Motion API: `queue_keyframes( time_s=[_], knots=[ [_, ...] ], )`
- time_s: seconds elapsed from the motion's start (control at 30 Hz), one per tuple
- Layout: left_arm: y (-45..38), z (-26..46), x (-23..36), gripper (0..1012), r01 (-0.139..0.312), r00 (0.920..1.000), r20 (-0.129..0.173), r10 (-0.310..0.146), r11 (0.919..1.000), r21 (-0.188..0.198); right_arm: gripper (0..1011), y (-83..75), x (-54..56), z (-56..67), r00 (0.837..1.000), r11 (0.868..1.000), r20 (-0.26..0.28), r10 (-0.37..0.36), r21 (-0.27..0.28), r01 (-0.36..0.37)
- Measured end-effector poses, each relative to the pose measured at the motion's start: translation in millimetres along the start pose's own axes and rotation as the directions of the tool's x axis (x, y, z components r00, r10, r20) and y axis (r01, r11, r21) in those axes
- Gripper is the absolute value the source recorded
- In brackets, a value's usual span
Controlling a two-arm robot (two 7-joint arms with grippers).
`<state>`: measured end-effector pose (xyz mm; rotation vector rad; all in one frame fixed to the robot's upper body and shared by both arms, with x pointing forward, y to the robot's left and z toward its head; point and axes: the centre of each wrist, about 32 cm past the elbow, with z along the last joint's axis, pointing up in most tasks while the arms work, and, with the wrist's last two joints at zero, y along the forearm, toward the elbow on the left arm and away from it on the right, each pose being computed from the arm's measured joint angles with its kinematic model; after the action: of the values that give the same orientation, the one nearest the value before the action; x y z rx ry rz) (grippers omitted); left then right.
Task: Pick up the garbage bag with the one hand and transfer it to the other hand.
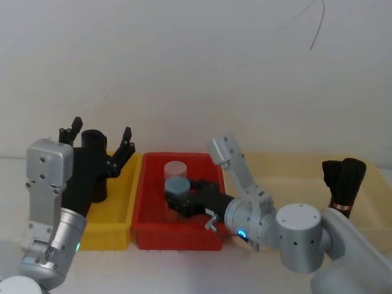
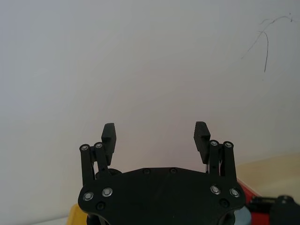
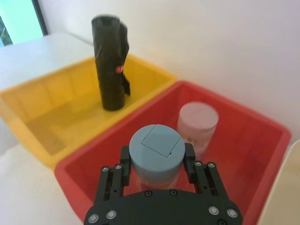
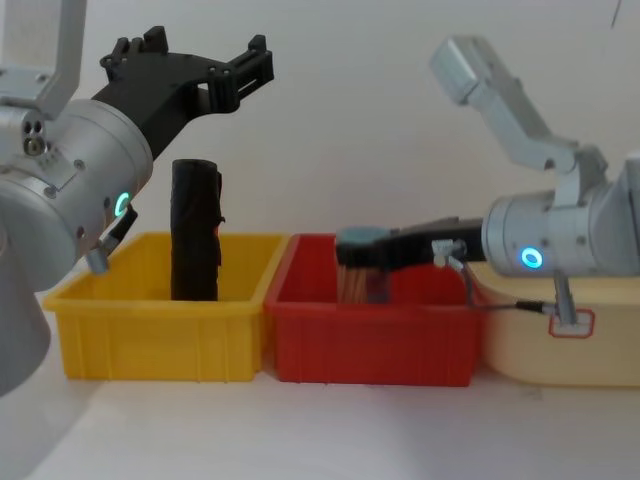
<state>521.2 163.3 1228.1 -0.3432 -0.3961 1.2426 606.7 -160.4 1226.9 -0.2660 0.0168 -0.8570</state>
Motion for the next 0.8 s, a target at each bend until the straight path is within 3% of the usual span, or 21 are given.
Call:
queue_keyframes(
  time_s=[0.3,0.47,0.8],
  knots=[
    [0.0,0.0,0.0,1001,0.0,1.0,0.0,0.0,1.0,0.0,646,-11.4,7.8,22.5,0.999,0.995,0.024,-0.047,0.094,0.045],
    [0.0,0.0,0.0,1001,0.0,1.0,0.0,0.0,1.0,0.0,646,-24.4,18.5,36.0,0.994,0.985,0.037,-0.1,0.145,0.094],
    [0.0,0.0,0.0,1001,0.0,1.0,0.0,0.0,1.0,0.0,646,-53.3,41.5,38.8,0.979,0.97,0.046,-0.2,0.151,0.192]
  ],
)
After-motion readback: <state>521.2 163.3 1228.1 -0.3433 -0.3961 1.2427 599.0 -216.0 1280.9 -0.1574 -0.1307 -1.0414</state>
